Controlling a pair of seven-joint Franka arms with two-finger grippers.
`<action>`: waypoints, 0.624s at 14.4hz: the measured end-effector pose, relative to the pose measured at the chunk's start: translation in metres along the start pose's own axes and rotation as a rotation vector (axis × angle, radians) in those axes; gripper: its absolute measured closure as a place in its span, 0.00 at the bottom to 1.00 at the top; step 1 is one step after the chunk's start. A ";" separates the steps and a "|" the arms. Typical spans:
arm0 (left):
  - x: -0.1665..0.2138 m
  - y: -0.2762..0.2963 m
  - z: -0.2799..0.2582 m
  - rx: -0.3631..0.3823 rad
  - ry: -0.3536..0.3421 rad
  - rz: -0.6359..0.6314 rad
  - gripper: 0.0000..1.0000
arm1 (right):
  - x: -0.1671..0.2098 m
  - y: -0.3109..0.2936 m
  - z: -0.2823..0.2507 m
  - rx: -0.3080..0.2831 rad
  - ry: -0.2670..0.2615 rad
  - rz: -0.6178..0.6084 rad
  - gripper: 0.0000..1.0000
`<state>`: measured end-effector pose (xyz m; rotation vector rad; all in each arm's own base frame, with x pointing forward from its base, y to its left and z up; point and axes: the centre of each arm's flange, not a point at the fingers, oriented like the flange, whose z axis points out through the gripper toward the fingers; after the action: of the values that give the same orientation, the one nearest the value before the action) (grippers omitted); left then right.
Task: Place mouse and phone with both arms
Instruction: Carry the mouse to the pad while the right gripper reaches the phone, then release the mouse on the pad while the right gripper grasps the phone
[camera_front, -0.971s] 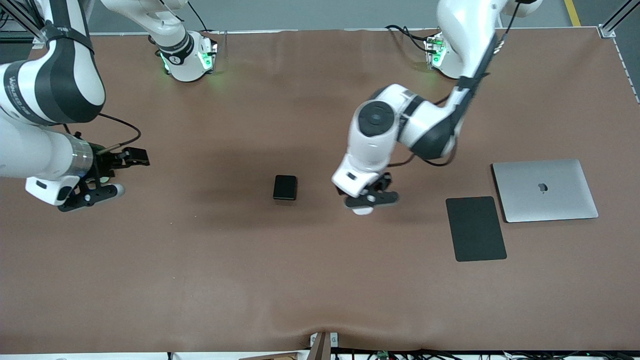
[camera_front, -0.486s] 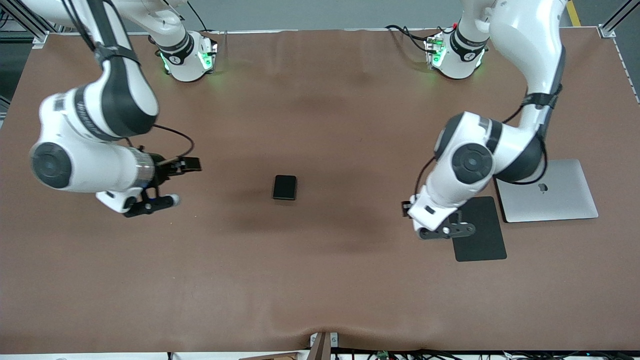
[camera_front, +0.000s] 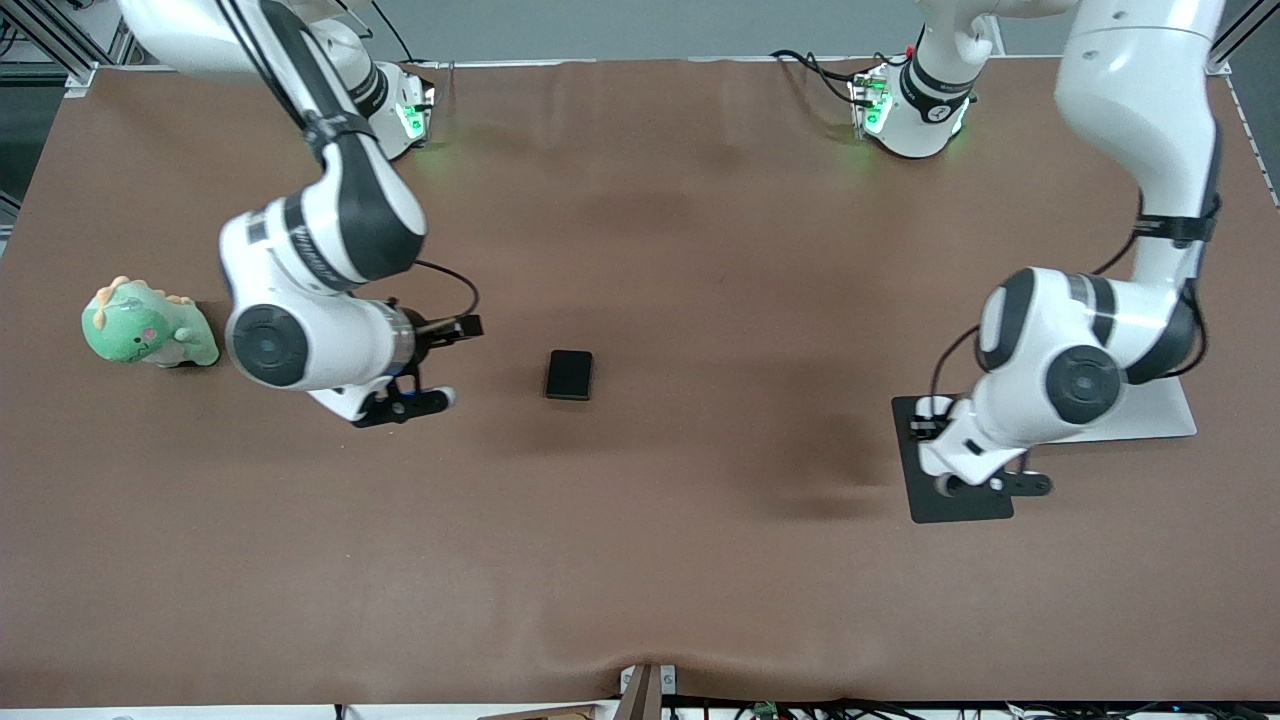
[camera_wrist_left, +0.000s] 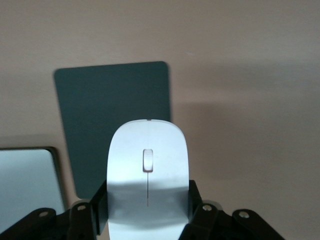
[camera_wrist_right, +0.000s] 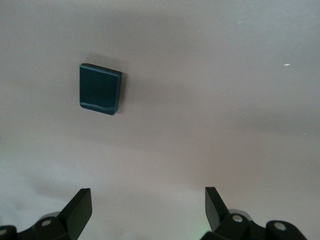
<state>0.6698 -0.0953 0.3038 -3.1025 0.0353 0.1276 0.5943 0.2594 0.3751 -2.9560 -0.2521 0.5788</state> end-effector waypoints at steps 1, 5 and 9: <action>0.003 -0.013 0.009 -0.005 0.005 0.003 0.38 | 0.003 -0.011 0.009 -0.006 -0.001 0.000 0.00; 0.012 -0.023 0.055 -0.017 0.008 -0.006 0.38 | 0.013 -0.037 0.045 -0.013 0.011 0.023 0.00; 0.016 -0.028 0.088 -0.025 0.011 -0.015 0.38 | 0.015 -0.058 0.095 0.000 0.047 0.096 0.00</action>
<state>0.6790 -0.0644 0.2154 -3.1280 0.0106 0.1107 0.5634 0.3268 0.2908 -2.9904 -0.1055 0.5194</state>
